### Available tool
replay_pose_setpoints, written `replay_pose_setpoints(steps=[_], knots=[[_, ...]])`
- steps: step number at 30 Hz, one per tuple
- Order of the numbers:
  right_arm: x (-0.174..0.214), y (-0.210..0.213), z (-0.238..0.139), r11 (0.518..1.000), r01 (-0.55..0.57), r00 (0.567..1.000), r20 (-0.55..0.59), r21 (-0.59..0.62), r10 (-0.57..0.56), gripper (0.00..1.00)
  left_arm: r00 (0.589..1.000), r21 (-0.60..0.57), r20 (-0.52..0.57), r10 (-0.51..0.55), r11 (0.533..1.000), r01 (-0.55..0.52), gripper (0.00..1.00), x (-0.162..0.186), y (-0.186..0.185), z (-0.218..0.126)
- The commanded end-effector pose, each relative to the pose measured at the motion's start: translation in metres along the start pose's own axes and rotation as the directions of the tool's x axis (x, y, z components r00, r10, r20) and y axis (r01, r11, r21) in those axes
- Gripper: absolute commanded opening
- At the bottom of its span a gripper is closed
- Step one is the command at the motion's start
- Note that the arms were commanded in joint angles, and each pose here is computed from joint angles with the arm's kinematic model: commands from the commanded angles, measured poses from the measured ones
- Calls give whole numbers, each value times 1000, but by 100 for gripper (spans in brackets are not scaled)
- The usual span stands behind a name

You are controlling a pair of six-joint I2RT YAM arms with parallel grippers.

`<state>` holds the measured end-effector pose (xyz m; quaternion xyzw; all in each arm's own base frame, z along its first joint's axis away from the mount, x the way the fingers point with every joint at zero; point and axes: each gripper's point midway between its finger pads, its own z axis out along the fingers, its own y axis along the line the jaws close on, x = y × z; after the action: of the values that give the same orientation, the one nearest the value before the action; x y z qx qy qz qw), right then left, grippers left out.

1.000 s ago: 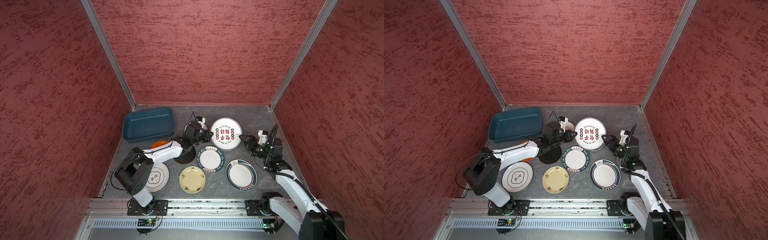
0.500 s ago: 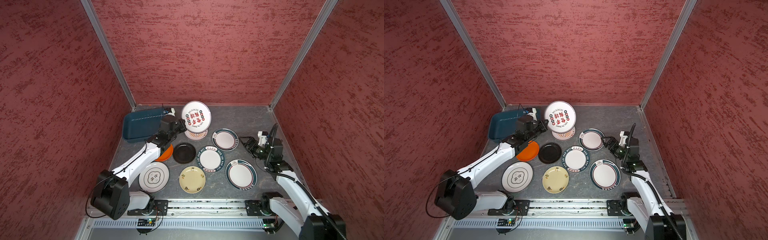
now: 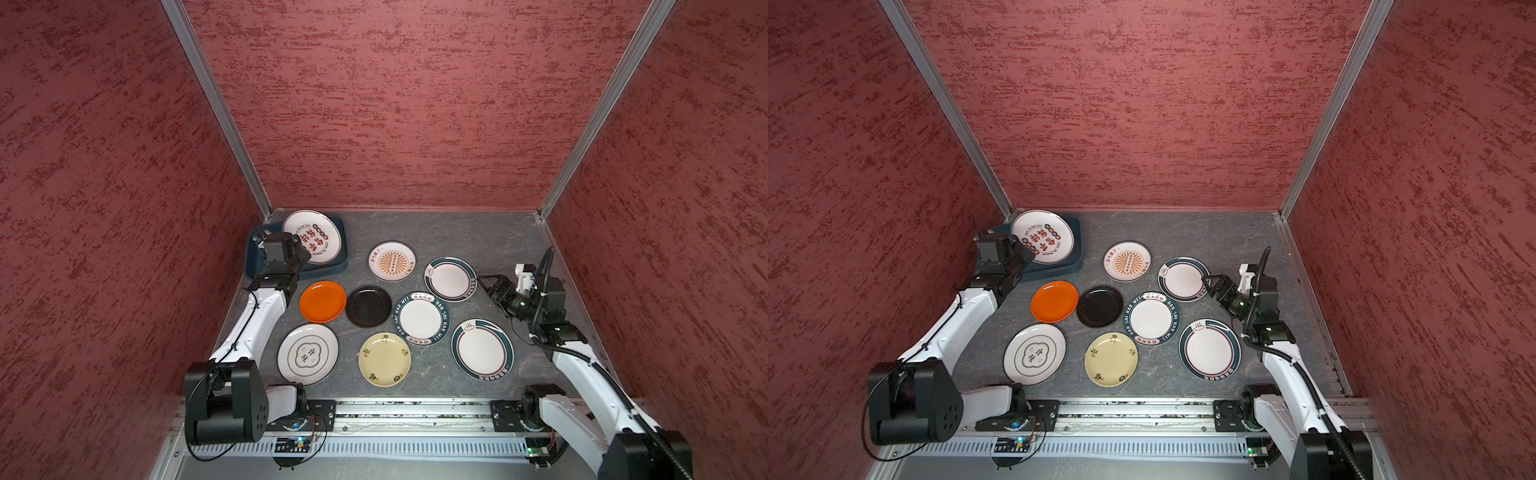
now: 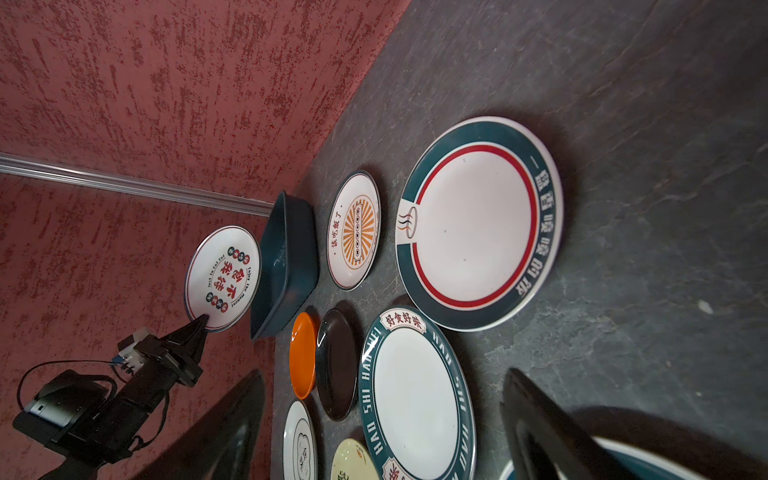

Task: Place the plates into the plastic bin on the countertop
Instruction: 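Carry the plate toward the teal bin with left gripper while right gripper withdraws, then lower the plate flat into the teal bin with the left gripper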

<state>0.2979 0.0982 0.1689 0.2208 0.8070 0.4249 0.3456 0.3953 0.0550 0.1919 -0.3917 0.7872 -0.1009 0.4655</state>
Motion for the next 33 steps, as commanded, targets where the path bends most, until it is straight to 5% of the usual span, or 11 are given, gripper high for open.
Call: replay_pose_setpoints(steps=[1, 12, 33], knots=[[-10, 14, -4, 999, 41, 999, 32, -13, -40, 89, 998, 3, 37, -47, 999, 47, 0, -21, -2, 6], [-6, 4, -4, 999, 41, 999, 31, 17, -42, 90, 1000, -146, 1, 7, 989, -6, 0, -34, 26, 45], [3, -14, -7, 997, 20, 1000, 19, 78, -22, 91, 982, -159, -187, 38, 985, -68, 7, -15, 20, 96]])
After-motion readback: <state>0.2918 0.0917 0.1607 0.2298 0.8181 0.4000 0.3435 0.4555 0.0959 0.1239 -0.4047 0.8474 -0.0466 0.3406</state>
